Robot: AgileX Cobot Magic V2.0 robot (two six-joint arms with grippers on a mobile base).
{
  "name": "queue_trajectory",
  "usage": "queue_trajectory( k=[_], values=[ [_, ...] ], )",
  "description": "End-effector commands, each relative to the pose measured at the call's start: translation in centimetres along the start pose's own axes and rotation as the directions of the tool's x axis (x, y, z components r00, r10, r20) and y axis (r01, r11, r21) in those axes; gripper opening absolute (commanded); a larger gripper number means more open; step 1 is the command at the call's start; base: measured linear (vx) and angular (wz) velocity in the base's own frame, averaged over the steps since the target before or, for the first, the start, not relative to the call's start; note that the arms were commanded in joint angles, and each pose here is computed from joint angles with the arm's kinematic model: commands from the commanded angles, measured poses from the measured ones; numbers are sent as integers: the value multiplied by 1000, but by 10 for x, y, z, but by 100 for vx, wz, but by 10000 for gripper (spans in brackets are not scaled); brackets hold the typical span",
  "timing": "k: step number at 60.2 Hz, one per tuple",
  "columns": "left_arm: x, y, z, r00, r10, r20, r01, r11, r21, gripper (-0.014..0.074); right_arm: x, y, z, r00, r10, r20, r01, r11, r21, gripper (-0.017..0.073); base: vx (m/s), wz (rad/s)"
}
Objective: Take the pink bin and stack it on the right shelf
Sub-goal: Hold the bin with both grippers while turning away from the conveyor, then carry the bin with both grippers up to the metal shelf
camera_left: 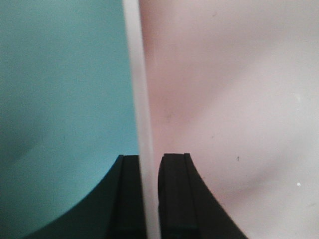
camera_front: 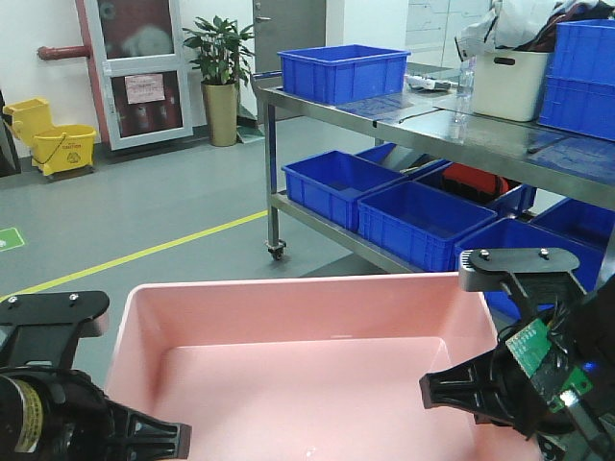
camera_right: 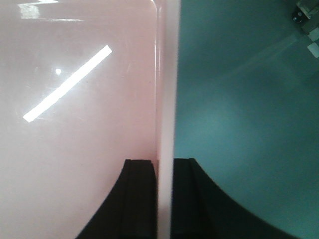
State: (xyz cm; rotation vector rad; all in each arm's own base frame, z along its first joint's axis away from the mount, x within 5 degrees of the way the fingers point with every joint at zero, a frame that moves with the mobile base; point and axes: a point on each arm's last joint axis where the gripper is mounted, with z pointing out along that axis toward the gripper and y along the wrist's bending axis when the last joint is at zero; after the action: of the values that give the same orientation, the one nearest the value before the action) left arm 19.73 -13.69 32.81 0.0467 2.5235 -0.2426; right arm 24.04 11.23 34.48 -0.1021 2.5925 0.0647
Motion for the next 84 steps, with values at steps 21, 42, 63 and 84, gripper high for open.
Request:
queue_trajectory(
  k=[21, 42, 63, 84],
  values=[
    [-11, -6, -18, 993, 3, 117, -12, 996, 83, 4, -11, -3, -16, 993, -19, 114, 19, 1000, -3, -9, 18, 2],
    [-11, -6, -18, 993, 4, 117, -13, 996, 83, 4, -10, -3, -16, 994, -17, 111, 18, 1000, -5, -9, 24, 5],
    [-11, -6, -18, 993, 4, 117, -13, 996, 83, 4, -11, -3, -16, 994, -17, 112, 18, 1000, -5, -9, 29, 6],
    [-11, -6, -18, 993, 4, 117, -13, 996, 83, 4, -10, -3, -16, 994, -16, 111, 17, 1000, -6, -9, 35, 2]
  ],
)
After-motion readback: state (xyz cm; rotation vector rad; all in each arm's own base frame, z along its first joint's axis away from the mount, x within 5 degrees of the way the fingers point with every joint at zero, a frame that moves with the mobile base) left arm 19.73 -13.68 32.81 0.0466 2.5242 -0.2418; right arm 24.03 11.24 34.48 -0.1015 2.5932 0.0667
